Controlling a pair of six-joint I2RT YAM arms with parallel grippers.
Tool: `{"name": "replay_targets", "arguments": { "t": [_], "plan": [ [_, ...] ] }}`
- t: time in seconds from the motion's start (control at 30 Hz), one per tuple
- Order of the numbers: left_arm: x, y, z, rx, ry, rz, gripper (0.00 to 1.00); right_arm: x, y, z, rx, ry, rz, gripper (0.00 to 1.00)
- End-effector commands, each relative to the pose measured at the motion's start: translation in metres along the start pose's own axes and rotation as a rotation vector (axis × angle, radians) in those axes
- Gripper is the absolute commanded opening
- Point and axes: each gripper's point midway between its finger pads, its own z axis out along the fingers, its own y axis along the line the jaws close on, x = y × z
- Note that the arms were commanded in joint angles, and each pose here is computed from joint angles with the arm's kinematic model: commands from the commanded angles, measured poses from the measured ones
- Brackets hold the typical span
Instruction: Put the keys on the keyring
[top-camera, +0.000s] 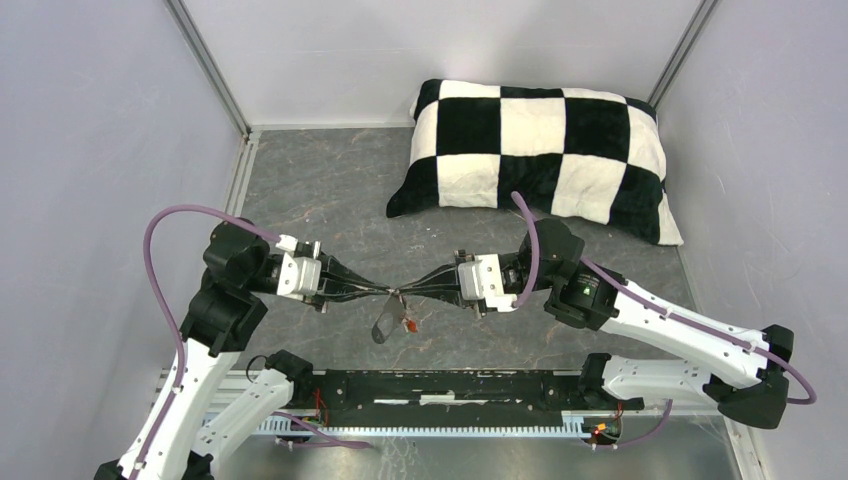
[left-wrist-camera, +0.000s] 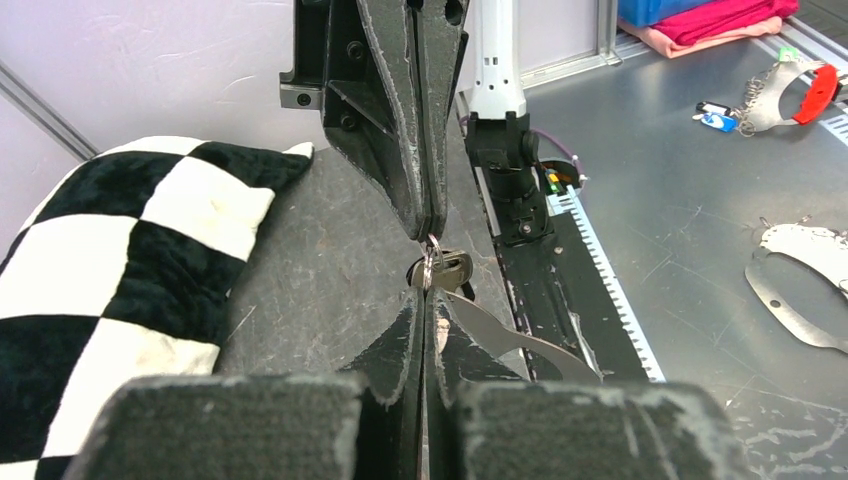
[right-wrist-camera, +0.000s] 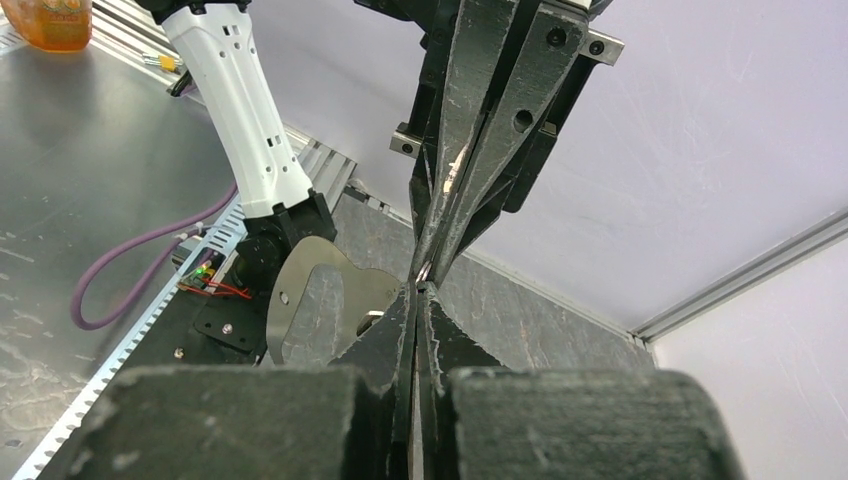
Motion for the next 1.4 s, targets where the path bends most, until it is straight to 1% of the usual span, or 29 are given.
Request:
{"name": "replay_targets", "arguments": {
  "t": [0.0, 0.23, 0.47, 0.53, 0.63, 0.77, 0.83, 0.93, 1.07, 1.17, 1.23, 1.37],
  "plan": [
    [-0.01, -0.008, -0.001, 0.039, -0.014, 0.017, 0.02, -0.004, -0.005, -0.003, 0.03, 0.0, -0.031, 0.01],
    [-0.011, -0.008, -0.001, 0.04, -0.011, 0.007, 0.02, 0.002, 0.003, -0.012, 0.028, 0.026, -0.011, 0.01],
    [-0.011, -0.007, -0.001, 0.035, -0.01, 0.008, 0.02, -0.001, 0.003, -0.012, 0.033, 0.014, -0.011, 0.01],
    [-0.012, -0.007, -0.001, 0.033, -0.01, 0.01, 0.02, 0.005, 0.002, -0.014, 0.048, 0.034, -0.009, 0.01],
    [-0.009, -0.005, -0.001, 0.02, -0.004, -0.001, 0.02, 0.022, -0.004, -0.021, 0.109, 0.105, 0.003, 0.01],
    [0.009, -0.003, -0.002, -0.003, 0.035, -0.005, 0.02, 0.052, -0.007, -0.042, 0.22, 0.202, 0.067, 0.01],
    [0.019, -0.005, -0.003, -0.006, 0.055, -0.025, 0.02, 0.081, 0.005, -0.055, 0.244, 0.283, 0.126, 0.01],
    [0.025, -0.006, -0.002, -0.002, 0.059, -0.036, 0.02, 0.127, 0.025, -0.069, 0.279, 0.396, 0.235, 0.01],
    [0.024, -0.005, -0.002, -0.003, 0.058, -0.033, 0.02, 0.185, 0.057, -0.08, 0.331, 0.471, 0.397, 0.01],
    [0.024, -0.007, -0.003, -0.003, 0.056, -0.035, 0.02, 0.221, 0.074, -0.088, 0.381, 0.524, 0.479, 0.01],
    [0.023, -0.008, -0.003, -0.003, 0.056, -0.036, 0.02, 0.246, 0.084, -0.095, 0.419, 0.587, 0.537, 0.01],
    [0.022, -0.011, -0.004, -0.004, 0.053, -0.038, 0.02, 0.275, 0.102, -0.094, 0.435, 0.631, 0.647, 0.01]
  ]
}}
